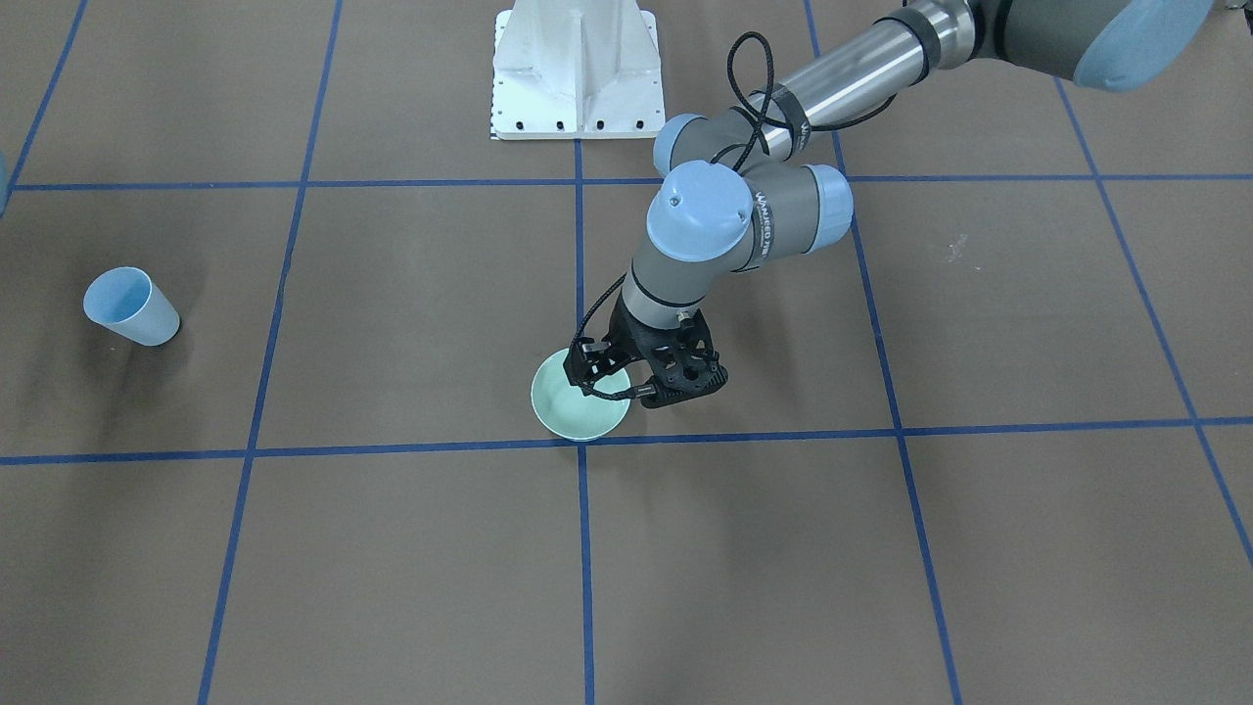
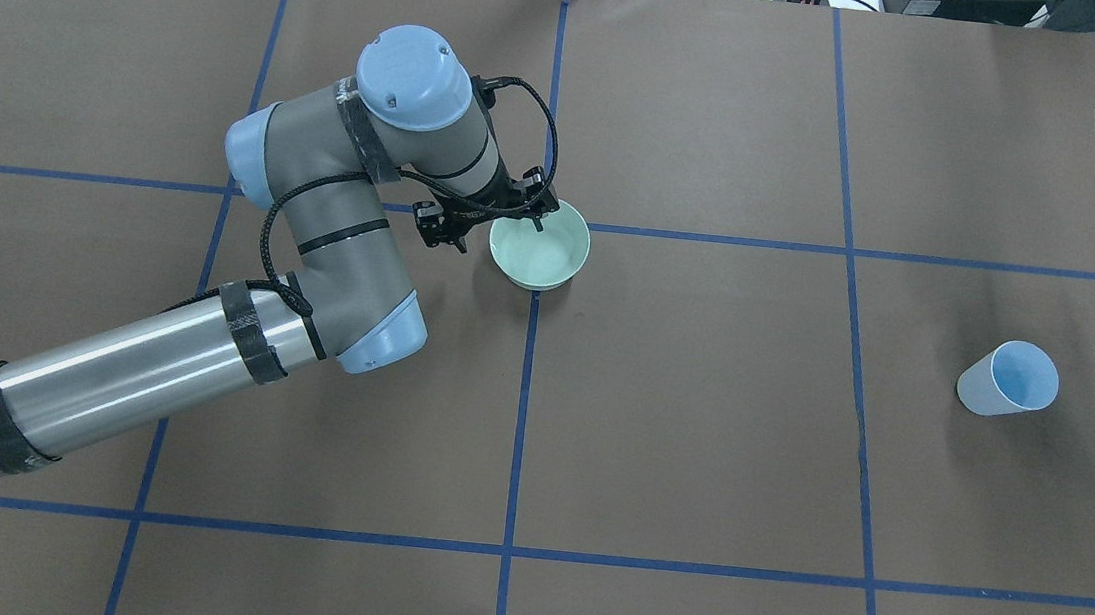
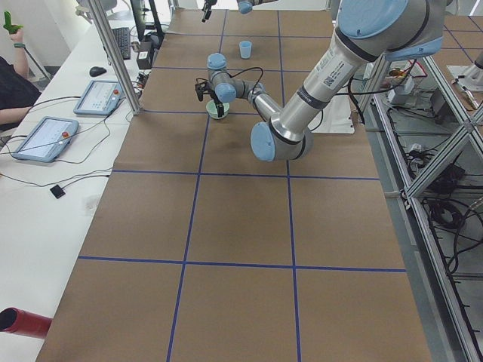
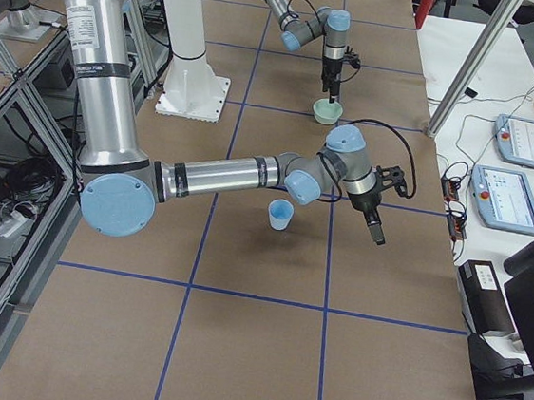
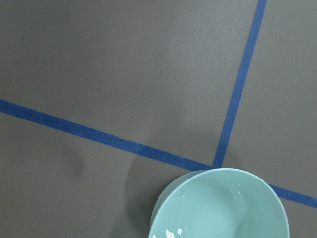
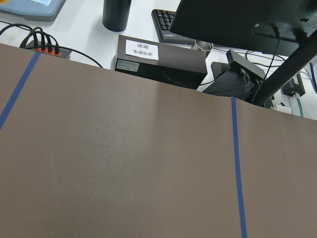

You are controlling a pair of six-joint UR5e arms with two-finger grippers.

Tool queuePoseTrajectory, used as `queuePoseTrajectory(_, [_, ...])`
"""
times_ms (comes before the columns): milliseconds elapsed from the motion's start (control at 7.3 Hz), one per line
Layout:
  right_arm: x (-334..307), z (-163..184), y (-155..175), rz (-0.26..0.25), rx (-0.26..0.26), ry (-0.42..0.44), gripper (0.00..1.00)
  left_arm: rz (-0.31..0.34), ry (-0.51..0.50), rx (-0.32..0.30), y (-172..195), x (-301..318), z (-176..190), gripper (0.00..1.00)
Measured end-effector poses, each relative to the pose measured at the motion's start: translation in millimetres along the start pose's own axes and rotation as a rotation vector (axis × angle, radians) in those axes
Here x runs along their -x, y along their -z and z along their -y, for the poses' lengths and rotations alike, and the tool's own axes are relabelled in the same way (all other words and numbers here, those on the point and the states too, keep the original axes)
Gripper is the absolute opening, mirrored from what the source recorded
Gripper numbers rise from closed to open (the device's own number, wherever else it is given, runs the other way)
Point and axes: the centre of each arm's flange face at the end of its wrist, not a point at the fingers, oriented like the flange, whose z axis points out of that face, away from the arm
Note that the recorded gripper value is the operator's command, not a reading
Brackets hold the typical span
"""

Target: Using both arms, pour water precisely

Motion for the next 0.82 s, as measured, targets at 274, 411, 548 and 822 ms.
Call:
queuePoseTrajectory(274, [-13.1, -4.5, -5.2, 0.043, 0.044, -0.003, 0.99, 0.015, -0.011, 0.014, -15.9, 2.3, -15.4, 0.73])
queuePoseTrajectory(411, [-18.8, -6.1, -6.8, 0.054, 0.057, -0.005, 0.99, 0.019, -0.016, 0.009, -20.4, 2.1, -20.4, 0.57])
queuePoseTrajectory(548, [-29.6, -6.8, -6.6, 0.067, 0.069, -0.003, 0.99, 0.021, -0.017, 0.001, -21.5, 2.0, -20.6, 0.39])
queuePoseTrajectory(822, [-52.2, -8.2, -5.0, 0.093, 0.088, 0.006, 0.99, 0.022, -0.014, -0.021, -19.6, 2.0, -15.3, 0.0])
